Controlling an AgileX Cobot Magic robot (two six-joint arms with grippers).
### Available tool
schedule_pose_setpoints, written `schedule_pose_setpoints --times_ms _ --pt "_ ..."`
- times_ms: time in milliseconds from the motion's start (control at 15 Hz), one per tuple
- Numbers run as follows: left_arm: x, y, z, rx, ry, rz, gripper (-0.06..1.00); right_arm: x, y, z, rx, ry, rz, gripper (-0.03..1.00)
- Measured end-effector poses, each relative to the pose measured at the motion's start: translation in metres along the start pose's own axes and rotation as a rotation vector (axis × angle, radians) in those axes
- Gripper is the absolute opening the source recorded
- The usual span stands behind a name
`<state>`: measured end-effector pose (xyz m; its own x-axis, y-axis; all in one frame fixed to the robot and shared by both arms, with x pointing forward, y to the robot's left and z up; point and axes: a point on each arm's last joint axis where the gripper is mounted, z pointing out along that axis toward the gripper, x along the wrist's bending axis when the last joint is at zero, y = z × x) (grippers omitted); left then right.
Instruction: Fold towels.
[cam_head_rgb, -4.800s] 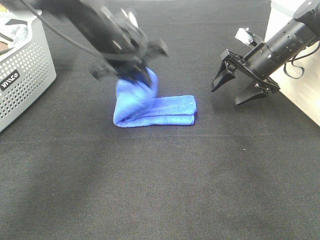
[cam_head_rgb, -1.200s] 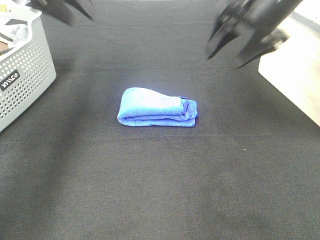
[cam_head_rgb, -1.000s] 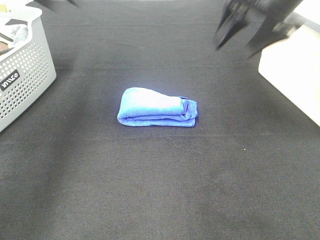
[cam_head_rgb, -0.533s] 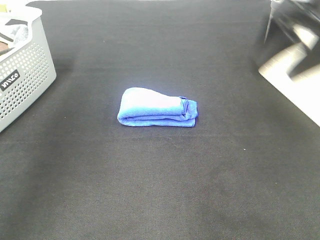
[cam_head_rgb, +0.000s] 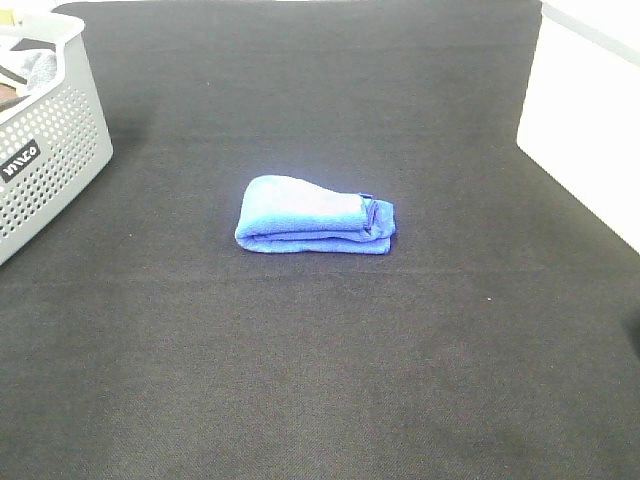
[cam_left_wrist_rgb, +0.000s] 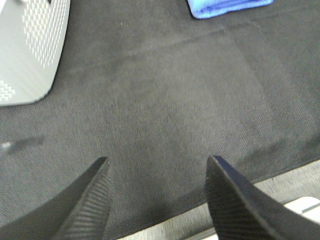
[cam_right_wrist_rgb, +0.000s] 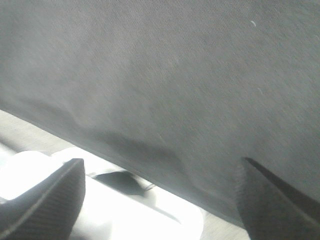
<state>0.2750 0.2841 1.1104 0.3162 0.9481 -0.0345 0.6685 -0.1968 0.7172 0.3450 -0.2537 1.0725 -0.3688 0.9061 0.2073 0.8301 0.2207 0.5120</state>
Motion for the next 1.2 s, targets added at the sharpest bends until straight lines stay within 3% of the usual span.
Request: schedule_pose_setpoints --times_ms 133,267,333,667,1200 --pt "-0.003 -0.049 -0.004 -0.106 0.007 0.036 0.54 0.002 -0.034 -0.010 -0.086 -0.053 -0.050 0.77" --pt "-0.004 -0.069 -0.003 -0.156 0.012 0.098 0.54 0.002 -0.052 -0.019 -0.160 -0.092 -0.085 0.77" --pt "-0.006 -0.080 -0.003 -0.199 0.002 0.154 0.54 0.003 -0.070 -0.028 -0.248 -0.139 -0.123 0.77" --pt "-0.007 -0.079 -0.001 -0.222 -0.001 0.166 0.54 0.005 -0.092 -0.035 -0.378 -0.174 -0.157 0.77" --pt "-0.006 -0.072 0.007 -0.314 -0.005 0.151 0.54 -0.004 -0.092 -0.035 -0.398 -0.251 -0.055 0.77"
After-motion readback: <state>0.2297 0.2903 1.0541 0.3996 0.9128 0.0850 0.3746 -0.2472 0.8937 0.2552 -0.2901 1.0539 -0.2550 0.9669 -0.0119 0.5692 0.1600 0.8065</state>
